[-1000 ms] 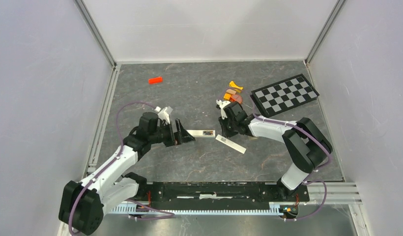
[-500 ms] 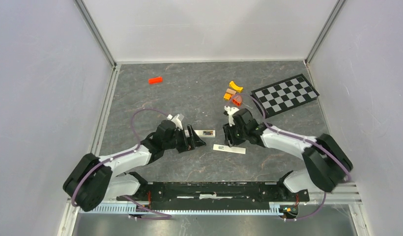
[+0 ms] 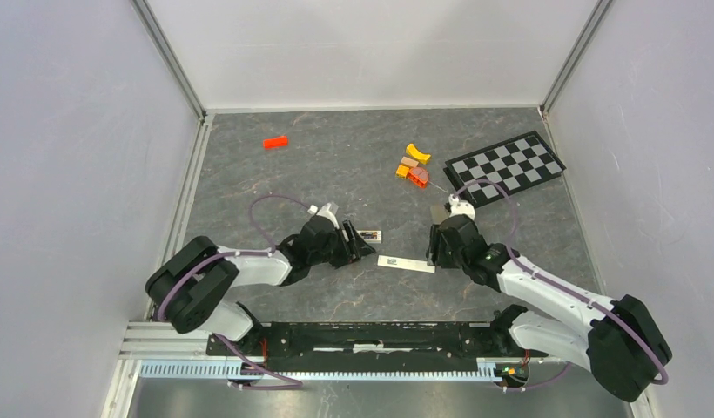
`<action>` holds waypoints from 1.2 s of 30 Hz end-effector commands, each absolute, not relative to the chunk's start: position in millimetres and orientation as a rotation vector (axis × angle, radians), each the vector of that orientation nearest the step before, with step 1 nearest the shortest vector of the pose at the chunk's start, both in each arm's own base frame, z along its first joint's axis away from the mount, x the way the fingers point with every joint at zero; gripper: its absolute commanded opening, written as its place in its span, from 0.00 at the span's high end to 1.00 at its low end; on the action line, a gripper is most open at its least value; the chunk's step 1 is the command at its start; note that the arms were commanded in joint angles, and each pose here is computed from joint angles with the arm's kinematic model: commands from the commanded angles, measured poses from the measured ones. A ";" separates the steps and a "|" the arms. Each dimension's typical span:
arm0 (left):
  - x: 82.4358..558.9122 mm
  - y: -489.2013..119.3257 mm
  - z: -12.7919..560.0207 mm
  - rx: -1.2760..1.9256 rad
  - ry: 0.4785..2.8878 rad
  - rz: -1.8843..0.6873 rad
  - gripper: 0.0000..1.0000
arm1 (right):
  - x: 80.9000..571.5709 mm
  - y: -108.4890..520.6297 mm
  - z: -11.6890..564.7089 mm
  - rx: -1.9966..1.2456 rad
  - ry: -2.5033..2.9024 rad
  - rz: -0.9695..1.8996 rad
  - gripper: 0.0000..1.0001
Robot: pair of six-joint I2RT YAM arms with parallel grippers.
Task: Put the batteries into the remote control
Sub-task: Pick up the battery cover at the center of the board.
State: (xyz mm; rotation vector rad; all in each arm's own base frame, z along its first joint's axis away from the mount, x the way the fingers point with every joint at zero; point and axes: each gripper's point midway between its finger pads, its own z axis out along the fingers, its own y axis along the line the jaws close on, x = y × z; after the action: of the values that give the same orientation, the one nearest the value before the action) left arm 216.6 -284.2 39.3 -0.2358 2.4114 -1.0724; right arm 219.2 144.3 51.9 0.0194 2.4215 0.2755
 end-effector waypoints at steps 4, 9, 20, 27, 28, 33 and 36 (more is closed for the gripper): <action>234.2 -314.2 49.3 -0.295 2.370 -1.162 0.47 | 211.2 147.0 28.6 0.108 2.472 0.349 0.52; 226.5 -317.4 41.1 -0.300 2.408 -1.160 0.52 | 205.5 147.5 20.0 0.139 2.489 0.383 0.53; 215.9 -336.9 32.3 -0.219 2.476 -1.224 0.57 | 193.4 158.0 8.9 0.171 2.527 0.516 0.55; 215.0 -331.4 26.1 -0.243 2.501 -1.178 0.57 | 197.8 141.5 12.8 0.181 2.512 0.397 0.52; 214.4 -329.5 24.4 -0.245 2.507 -1.160 0.57 | 199.9 135.4 14.8 0.182 2.504 0.352 0.51; 213.4 -323.3 16.9 -0.250 2.531 -1.108 0.57 | 201.9 120.8 21.3 0.175 2.480 0.260 0.48; 212.6 -323.2 14.4 -0.260 2.540 -1.106 0.57 | 193.3 129.6 16.2 0.155 2.513 0.333 0.50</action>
State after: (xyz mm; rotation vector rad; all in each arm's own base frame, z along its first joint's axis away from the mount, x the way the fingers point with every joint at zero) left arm 215.5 -328.4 27.2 -0.2142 2.4895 -1.1759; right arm 201.9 134.9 20.3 0.1732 2.4755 0.3599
